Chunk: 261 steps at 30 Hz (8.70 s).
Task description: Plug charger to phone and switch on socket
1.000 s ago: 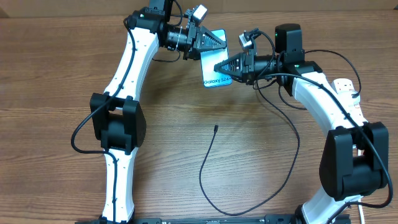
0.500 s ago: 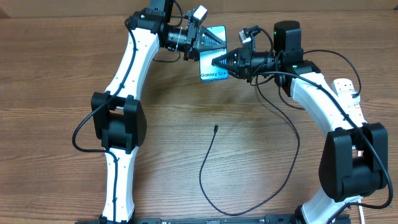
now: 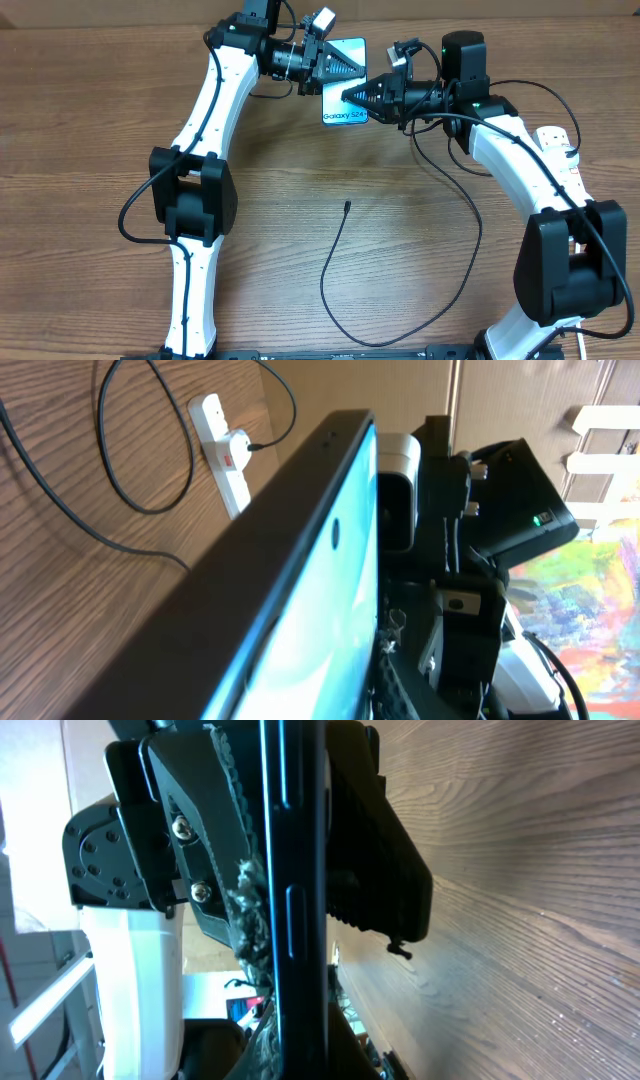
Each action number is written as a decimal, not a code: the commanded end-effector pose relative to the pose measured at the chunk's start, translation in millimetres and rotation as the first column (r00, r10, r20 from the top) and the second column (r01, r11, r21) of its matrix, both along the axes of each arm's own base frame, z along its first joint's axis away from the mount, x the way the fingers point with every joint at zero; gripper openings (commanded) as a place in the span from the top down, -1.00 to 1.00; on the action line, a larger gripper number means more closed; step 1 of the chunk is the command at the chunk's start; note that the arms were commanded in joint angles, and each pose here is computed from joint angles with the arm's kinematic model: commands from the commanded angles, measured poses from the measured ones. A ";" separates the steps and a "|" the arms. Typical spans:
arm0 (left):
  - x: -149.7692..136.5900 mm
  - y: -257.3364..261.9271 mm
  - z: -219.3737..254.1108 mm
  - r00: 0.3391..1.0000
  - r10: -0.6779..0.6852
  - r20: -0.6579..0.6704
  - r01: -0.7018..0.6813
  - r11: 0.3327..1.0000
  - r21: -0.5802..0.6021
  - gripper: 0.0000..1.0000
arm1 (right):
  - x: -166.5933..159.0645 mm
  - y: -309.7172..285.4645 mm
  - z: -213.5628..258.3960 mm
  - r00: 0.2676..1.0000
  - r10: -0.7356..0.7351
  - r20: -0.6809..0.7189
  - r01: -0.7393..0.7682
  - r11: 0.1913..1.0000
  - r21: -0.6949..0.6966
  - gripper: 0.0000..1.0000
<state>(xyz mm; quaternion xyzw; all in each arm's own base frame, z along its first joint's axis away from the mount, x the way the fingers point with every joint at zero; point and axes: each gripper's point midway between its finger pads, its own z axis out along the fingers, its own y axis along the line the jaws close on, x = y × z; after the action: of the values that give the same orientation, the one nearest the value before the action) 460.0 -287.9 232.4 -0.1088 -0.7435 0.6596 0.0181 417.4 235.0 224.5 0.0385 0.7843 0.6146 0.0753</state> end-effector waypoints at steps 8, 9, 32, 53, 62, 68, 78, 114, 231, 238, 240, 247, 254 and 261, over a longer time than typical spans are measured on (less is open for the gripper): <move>-6.7 -6.4 32.3 0.999 -0.034 0.028 0.036 0.997 -0.062 0.51 | 11.7 -5.6 -17.8 0.994 -0.095 -0.050 0.092 0.994 -0.065 0.93; -6.7 -6.4 32.4 0.999 -0.034 0.028 0.036 0.997 -0.063 0.49 | 12.3 -5.9 -18.3 0.994 -0.099 -0.049 0.096 0.993 -0.068 0.93; 1.8 11.6 37.7 1.000 -0.013 0.025 0.016 0.996 -0.091 0.73 | 15.7 -8.4 -20.1 0.992 -0.119 -0.045 0.115 0.990 -0.080 0.93; 13.5 38.2 -43.0 0.987 0.163 0.014 -0.158 0.926 0.343 0.92 | -35.4 -39.9 -63.8 0.998 0.065 -0.008 -0.065 0.973 -0.219 -0.75; -1.2 72.3 -90.6 0.980 0.197 0.005 -0.156 0.759 0.632 0.92 | -79.6 -113.8 -147.2 0.972 -0.074 -0.224 -0.117 0.677 -0.727 -0.93; -12.3 77.0 -99.5 0.986 0.164 0.003 -0.121 0.715 0.688 0.92 | -82.6 -115.1 -148.2 0.969 -0.075 -0.235 -0.126 0.668 -0.734 -1.00; -17.1 81.2 -104.9 0.994 0.103 0.039 -0.100 0.691 0.716 0.92 | -101.8 -100.9 -149.3 0.953 -0.056 -0.299 -0.193 0.649 -0.736 -0.15; -19.6 81.7 -105.4 0.995 0.092 0.035 -0.089 0.691 0.717 0.92 | -132.3 -23.7 -180.6 0.965 -0.228 -0.132 -0.045 0.353 -0.935 -0.04; 4.7 22.2 13.3 0.994 0.065 -0.090 -0.061 0.997 0.038 0.92 | -82.5 20.3 4.7 0.892 0.273 0.361 -0.313 0.948 0.056 0.93; 3.4 10.1 17.5 0.995 0.046 -0.093 -0.044 0.999 0.026 0.92 | -73.4 20.2 1.0 0.913 0.235 0.333 -0.261 0.965 0.036 0.93; 1.2 9.5 21.4 0.995 0.031 -0.096 -0.031 1.000 0.005 0.92 | -71.8 18.7 1.8 0.913 0.230 0.338 -0.257 0.966 0.036 0.93; -0.1 9.7 25.1 0.996 0.017 -0.084 -0.018 1.000 -0.019 0.91 | -59.9 7.4 8.3 0.925 0.187 0.331 -0.216 0.975 0.053 0.93; 2.1 9.2 26.9 0.998 0.015 -0.054 -0.017 0.999 -0.027 0.92 | -54.2 -0.1 8.8 0.936 0.162 0.311 -0.189 0.980 0.058 0.93; 2.2 7.8 28.8 0.999 0.009 -0.039 -0.010 0.999 -0.037 0.91 | -49.8 -0.5 6.5 0.945 0.140 0.296 -0.161 0.986 0.048 0.93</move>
<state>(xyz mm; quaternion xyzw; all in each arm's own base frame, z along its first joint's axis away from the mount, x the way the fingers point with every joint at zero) 471.5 -278.6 229.7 -0.0637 -0.7529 0.6541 0.0348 363.8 236.0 216.4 -0.1083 0.7437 0.6482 0.1227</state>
